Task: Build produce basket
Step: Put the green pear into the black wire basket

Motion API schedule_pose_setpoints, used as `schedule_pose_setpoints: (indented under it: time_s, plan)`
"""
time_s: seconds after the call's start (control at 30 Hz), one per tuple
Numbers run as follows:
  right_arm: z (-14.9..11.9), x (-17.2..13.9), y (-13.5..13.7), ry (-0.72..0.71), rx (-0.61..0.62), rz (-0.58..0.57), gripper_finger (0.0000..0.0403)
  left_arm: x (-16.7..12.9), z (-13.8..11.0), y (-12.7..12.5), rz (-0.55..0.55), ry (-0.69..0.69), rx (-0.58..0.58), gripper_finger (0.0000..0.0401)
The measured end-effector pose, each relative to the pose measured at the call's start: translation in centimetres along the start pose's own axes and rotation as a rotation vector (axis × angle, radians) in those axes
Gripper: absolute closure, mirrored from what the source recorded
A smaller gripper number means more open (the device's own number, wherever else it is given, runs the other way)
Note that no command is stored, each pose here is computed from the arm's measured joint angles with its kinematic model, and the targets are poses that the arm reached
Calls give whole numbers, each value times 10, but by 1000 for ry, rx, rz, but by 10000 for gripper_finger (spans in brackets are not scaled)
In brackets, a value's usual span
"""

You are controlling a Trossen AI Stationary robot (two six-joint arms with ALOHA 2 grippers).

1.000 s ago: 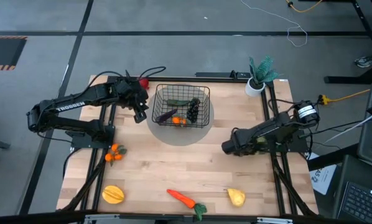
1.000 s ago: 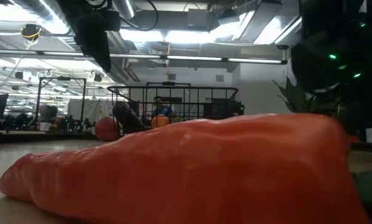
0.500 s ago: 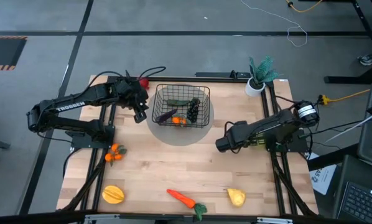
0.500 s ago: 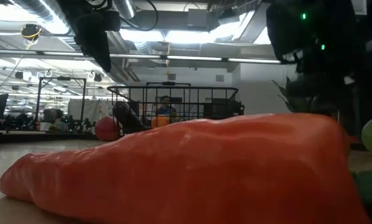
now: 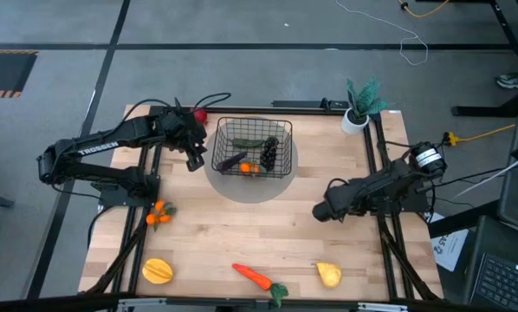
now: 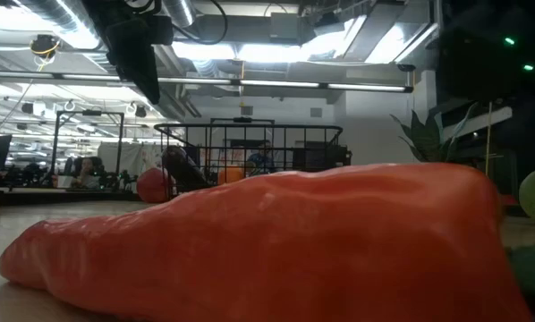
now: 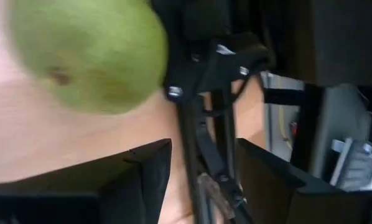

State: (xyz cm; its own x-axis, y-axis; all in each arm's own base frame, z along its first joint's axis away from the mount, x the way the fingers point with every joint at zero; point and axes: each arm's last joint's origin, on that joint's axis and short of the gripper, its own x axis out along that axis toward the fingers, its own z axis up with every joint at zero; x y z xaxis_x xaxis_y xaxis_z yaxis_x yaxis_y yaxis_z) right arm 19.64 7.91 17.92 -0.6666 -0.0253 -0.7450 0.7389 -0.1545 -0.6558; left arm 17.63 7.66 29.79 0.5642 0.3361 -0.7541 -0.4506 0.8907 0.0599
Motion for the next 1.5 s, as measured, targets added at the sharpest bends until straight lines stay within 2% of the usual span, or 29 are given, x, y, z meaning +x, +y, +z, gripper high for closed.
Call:
schedule_pose_setpoints:
  time_s: [0.17, 0.43, 0.57, 0.7, 0.83, 0.93, 1.03, 1.23, 1.37, 1.5]
  plan:
    - [-3, 10, -3, -25, 45, -32, 226, 0, 0, 0, 0, 0, 0, 268]
    - [1, 27, 0, -66, 204, -32, 226, 0, 0, 0, 4, 0, -1, 268]
    - [0, 33, 11, -85, 253, 107, 226, 0, 0, 0, 4, 0, 0, 268]
    - [0, 31, 21, -166, 298, 271, 226, 0, 0, 0, 4, 0, 2, 268]
    - [1, 28, 28, -267, 290, 425, 226, 0, 0, 0, 4, 0, 2, 268]
    - [1, 24, 30, -310, 256, 470, 226, 0, 0, 0, 4, 0, 1, 268]
    - [1, 20, 28, -319, 251, 459, 226, 0, 0, 0, 4, 0, 1, 268]
    - [3, 19, 14, -274, 276, 263, 226, 0, 0, 0, 4, 0, 1, 268]
    - [2, 19, 15, -270, 205, 264, 226, 0, 0, 0, 4, 0, 0, 268]
    - [3, 19, 14, -276, 219, 248, 226, 0, 0, 0, 4, 0, 0, 268]
